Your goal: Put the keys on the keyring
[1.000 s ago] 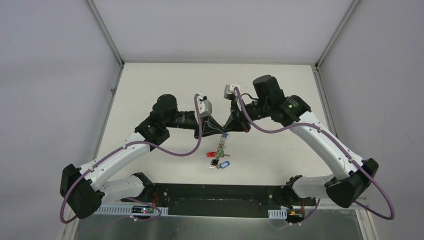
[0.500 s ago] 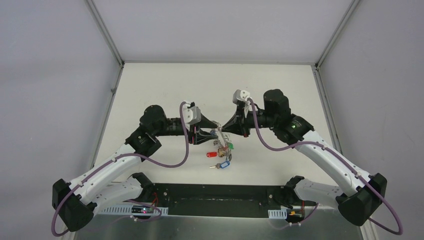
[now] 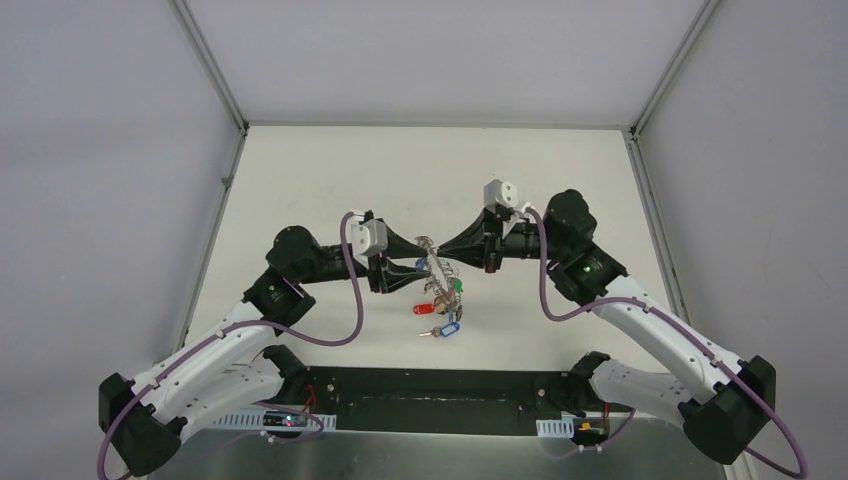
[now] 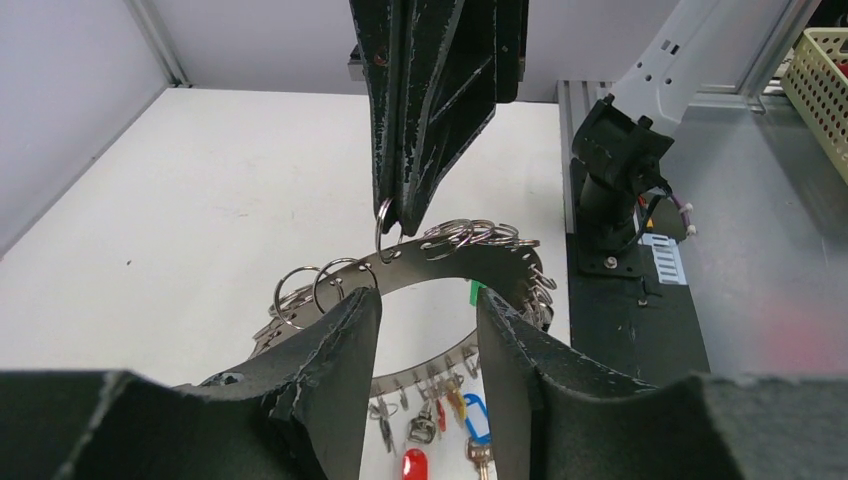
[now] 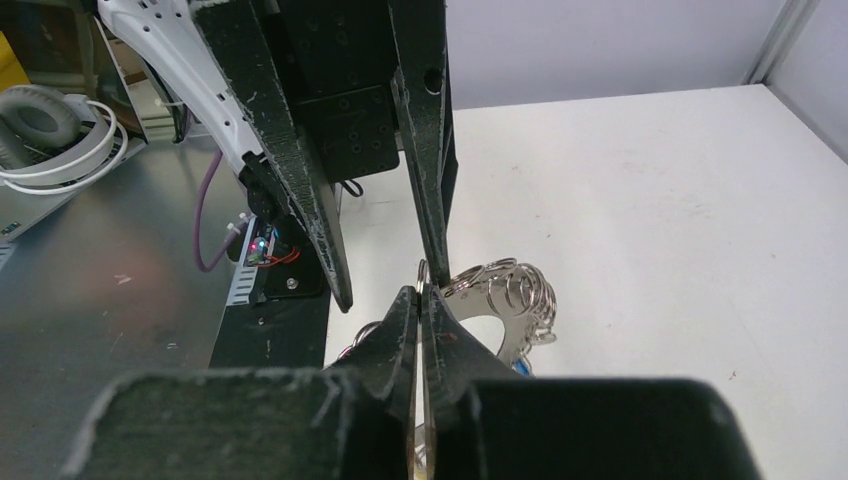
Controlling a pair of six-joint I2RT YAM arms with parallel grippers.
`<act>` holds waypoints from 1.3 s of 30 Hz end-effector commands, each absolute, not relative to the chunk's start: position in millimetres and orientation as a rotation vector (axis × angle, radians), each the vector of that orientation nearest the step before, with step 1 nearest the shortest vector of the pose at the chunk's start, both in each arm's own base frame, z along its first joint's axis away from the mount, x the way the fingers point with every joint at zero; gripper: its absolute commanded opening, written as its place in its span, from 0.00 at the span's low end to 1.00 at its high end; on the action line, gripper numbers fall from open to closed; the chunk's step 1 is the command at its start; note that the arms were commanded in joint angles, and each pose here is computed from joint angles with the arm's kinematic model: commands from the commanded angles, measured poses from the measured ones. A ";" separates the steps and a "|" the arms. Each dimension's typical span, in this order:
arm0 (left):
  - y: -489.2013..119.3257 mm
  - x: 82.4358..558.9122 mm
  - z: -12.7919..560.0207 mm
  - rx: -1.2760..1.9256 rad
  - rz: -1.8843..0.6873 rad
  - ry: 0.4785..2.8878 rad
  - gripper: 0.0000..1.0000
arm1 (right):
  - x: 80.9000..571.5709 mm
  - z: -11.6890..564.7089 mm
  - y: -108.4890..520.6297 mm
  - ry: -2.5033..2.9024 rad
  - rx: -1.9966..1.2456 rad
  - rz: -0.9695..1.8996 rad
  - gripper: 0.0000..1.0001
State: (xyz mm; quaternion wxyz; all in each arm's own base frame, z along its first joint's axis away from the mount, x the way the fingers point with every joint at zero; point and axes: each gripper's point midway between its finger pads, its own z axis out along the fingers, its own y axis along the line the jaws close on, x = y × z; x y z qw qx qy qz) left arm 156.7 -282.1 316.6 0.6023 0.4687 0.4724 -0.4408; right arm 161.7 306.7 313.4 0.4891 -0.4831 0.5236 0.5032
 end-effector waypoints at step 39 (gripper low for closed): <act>-287.9 160.4 357.3 0.983 -1.040 0.925 0.12 | 150.1 346.9 308.6 1.099 -1.181 1.265 0.00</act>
